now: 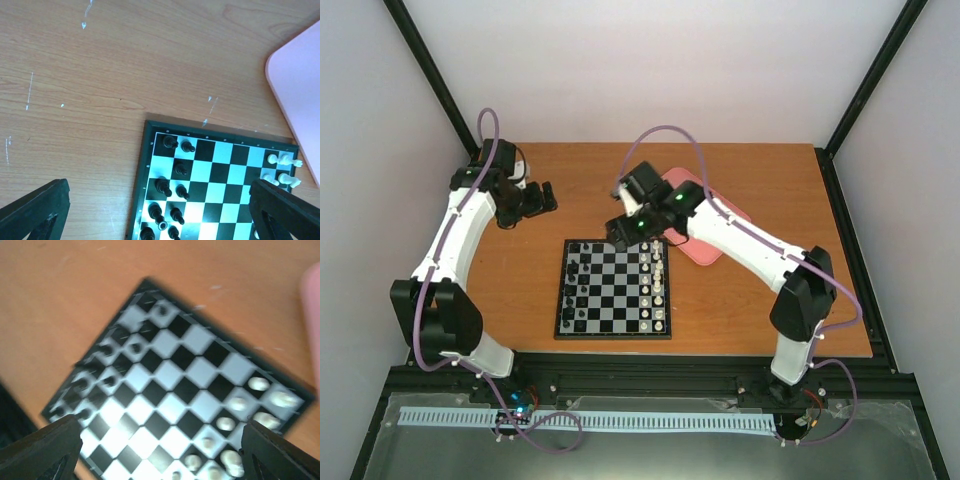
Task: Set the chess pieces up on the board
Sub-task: Reset both arms
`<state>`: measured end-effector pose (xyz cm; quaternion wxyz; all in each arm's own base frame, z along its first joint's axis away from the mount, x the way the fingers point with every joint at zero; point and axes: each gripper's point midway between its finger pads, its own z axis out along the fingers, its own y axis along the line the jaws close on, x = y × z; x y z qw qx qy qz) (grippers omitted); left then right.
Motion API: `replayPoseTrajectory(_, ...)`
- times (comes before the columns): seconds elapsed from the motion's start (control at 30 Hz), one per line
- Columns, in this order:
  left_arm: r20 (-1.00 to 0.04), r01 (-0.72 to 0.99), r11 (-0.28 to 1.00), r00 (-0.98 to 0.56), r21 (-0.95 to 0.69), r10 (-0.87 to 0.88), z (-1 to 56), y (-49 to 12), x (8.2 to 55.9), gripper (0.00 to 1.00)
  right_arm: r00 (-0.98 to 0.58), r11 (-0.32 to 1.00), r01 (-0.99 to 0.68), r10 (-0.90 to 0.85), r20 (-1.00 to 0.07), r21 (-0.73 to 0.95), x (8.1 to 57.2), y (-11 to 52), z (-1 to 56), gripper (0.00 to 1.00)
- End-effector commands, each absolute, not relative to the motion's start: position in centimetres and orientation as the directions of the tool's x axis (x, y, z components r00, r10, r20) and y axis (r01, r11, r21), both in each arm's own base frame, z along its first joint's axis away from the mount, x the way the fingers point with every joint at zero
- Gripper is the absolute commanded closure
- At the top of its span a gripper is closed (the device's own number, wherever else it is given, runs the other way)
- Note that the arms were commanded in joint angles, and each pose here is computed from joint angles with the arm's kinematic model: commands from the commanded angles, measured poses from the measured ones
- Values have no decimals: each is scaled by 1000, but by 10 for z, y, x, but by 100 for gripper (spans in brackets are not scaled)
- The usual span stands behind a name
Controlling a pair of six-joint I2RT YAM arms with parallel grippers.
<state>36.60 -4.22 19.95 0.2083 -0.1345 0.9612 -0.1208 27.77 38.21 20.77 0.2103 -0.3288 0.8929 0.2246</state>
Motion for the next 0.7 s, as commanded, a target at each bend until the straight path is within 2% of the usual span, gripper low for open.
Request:
replayPoseTrajectory(0.0, -412, -218, 925, -846, -310, -337, 232, -41, 372, 0, -765, 834, -520, -357, -536, 185, 320, 331, 225, 0)
replayPoseTrajectory(0.17, -455, -279, 927, -811, -252, -368, 241, -24, 368, 0, -752, 884, -450, -299, -587, 127, 339, 302, 248, 0)
replayPoseTrajectory(0.43, -444, -371, 898, -781, -236, -439, 240, -14, 361, 0, -782, 893, -424, -277, -559, 151, 335, 294, 245, 0)
replayPoseTrajectory(0.67, -454, -354, 899, -777, -258, -436, 248, -17, 363, 0, -777, 894, -419, -264, -572, 156, 336, 290, 253, 0)
